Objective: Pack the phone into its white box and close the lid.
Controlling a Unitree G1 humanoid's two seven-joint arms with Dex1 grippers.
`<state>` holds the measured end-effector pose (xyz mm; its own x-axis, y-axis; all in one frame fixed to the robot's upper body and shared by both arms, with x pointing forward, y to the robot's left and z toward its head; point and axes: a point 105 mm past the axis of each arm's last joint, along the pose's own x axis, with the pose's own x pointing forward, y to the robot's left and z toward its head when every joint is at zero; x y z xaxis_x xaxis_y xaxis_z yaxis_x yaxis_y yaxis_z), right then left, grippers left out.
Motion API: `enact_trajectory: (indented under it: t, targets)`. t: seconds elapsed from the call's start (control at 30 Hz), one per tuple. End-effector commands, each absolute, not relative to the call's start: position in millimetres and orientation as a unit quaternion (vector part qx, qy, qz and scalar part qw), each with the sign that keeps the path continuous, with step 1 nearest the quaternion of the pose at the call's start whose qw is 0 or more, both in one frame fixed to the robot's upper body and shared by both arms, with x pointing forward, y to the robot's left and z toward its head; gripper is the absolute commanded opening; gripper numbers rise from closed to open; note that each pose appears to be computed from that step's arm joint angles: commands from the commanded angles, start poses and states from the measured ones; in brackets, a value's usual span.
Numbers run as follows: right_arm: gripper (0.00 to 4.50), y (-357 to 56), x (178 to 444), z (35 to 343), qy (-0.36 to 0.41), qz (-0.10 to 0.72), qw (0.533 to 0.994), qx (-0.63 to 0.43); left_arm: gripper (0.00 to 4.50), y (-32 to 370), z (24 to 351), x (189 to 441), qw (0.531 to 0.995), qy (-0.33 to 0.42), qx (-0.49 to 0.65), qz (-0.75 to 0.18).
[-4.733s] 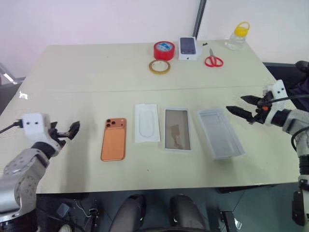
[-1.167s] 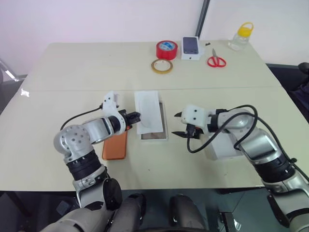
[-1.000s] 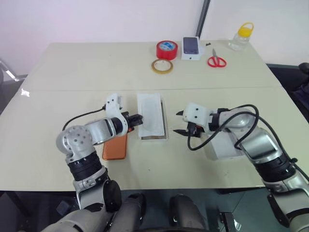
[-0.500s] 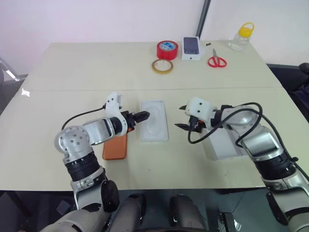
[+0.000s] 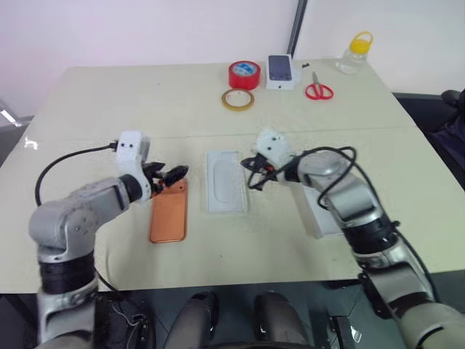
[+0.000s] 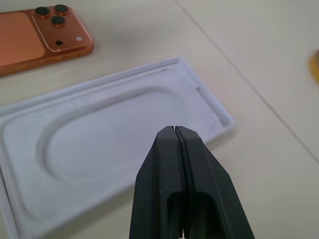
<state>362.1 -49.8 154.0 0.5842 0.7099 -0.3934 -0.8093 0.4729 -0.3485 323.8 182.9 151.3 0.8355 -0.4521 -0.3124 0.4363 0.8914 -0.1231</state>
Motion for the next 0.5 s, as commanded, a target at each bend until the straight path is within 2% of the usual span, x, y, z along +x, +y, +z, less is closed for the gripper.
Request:
enact_trajectory:
  t: [0.03, 0.23, 0.37, 0.5]
  targets:
    - [0.03, -32.7, 367.8, 159.2, 0.09, 0.44, 0.854, -0.262, 3.91, 185.7, 157.4, 318.2, 0.954, 0.13, 0.046, -0.266]
    - [0.03, -6.0, 362.5, 131.9, 0.131, 0.462, 0.832, -0.277, 3.91, 194.2, 141.8, 303.4, 0.944, 0.14, 0.076, -0.288]
    - [0.03, -4.0, 351.6, 114.2, 0.152, 0.483, 0.804, -0.31, 3.91, 196.4, 140.6, 299.8, 0.947, 0.138, 0.066, -0.284]
    - [0.03, -3.8, 346.3, 110.2, 0.152, 0.493, 0.795, -0.32, 3.91, 200.6, 138.6, 298.0, 0.95, 0.141, 0.062, -0.271]
